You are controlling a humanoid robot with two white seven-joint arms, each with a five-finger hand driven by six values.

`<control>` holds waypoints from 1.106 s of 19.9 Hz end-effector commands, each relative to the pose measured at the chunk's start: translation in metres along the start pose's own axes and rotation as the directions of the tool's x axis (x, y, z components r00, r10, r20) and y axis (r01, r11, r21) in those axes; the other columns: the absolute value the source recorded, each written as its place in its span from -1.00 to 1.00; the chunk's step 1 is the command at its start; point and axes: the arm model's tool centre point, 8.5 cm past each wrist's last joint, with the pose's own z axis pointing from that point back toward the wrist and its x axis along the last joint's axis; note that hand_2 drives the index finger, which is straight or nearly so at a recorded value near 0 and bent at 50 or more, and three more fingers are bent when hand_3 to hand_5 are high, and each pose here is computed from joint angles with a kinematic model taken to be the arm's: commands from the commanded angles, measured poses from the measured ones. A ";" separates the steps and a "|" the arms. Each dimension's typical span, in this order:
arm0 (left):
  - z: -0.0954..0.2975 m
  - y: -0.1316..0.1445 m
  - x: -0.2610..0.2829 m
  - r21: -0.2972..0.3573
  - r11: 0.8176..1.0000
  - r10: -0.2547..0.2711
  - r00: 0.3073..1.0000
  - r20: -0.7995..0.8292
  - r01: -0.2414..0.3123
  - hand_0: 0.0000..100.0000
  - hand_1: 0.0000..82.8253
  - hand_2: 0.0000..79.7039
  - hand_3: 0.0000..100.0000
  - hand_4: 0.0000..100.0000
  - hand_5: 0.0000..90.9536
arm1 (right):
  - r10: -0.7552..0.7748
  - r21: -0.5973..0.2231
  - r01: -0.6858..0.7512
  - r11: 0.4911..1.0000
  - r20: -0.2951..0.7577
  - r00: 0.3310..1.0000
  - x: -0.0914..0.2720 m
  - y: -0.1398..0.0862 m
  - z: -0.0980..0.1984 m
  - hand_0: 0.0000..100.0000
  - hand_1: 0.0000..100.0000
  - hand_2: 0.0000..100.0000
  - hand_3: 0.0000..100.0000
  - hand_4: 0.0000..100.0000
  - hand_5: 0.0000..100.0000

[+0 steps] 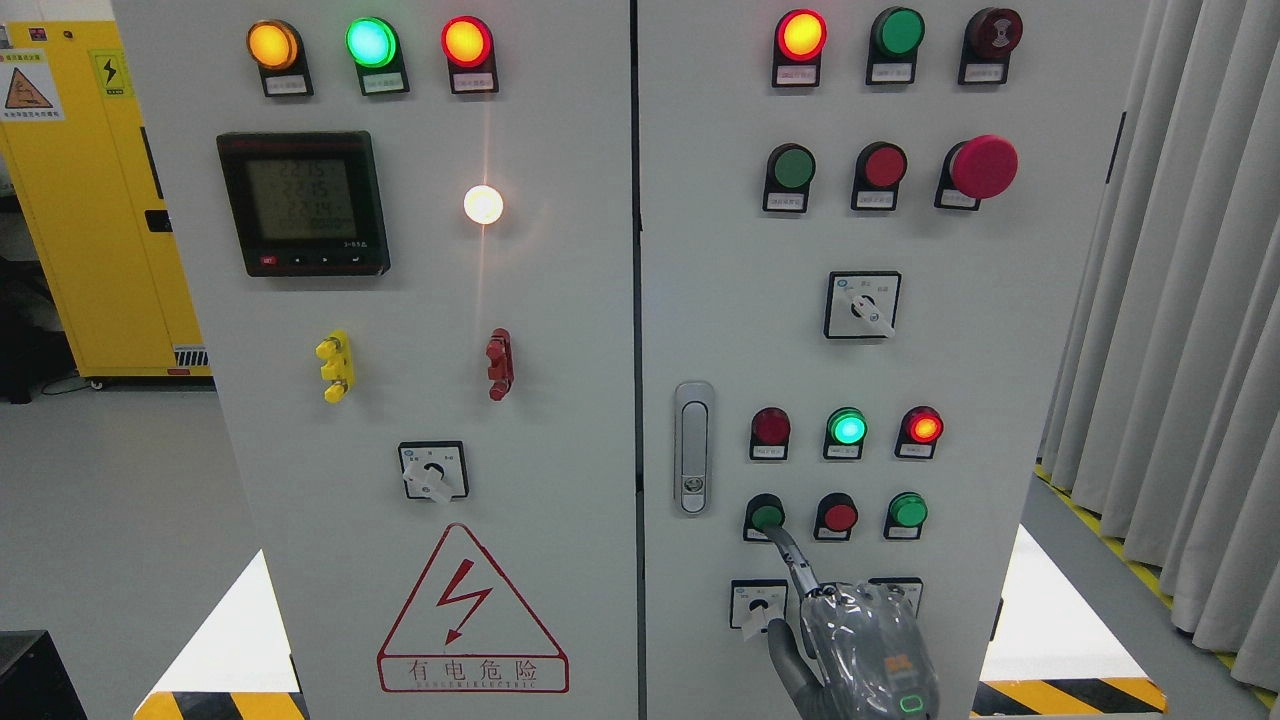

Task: Press green start button
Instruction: 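Press the green push button with the right hand's fingertip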

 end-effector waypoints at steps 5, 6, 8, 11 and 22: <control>0.000 0.000 0.000 0.001 1.000 0.001 1.000 0.000 -0.001 -0.76 0.34 -1.00 -1.00 -1.00 -1.00 | 0.004 -0.011 -0.004 1.000 -0.007 1.000 -0.004 -0.004 -0.002 0.37 0.86 -1.00 0.94 0.92 1.00; 0.000 0.000 0.000 -0.001 1.000 0.001 1.000 0.000 -0.001 -0.76 0.34 -1.00 -1.00 -1.00 -1.00 | 0.004 -0.012 -0.004 1.000 -0.006 1.000 -0.004 -0.004 -0.003 0.37 0.86 -1.00 0.94 0.92 1.00; 0.000 0.000 0.000 -0.001 1.000 0.001 1.000 0.000 -0.001 -0.76 0.34 -1.00 -1.00 -1.00 -1.00 | 0.004 -0.011 -0.004 1.000 -0.007 1.000 -0.004 -0.004 -0.003 0.37 0.86 -1.00 0.94 0.92 1.00; 0.000 0.000 0.000 0.000 1.000 0.000 1.000 0.000 0.000 -0.76 0.34 -1.00 -1.00 -1.00 -1.00 | 0.003 -0.005 -0.003 1.000 -0.010 1.000 -0.004 -0.003 -0.003 0.38 0.86 -1.00 0.94 0.92 1.00; 0.000 0.000 0.000 -0.001 1.000 0.001 1.000 0.000 -0.001 -0.76 0.34 -1.00 -1.00 -1.00 -1.00 | -0.006 0.012 0.006 1.000 -0.016 1.000 -0.005 0.004 -0.002 0.39 0.86 -1.00 0.94 0.92 1.00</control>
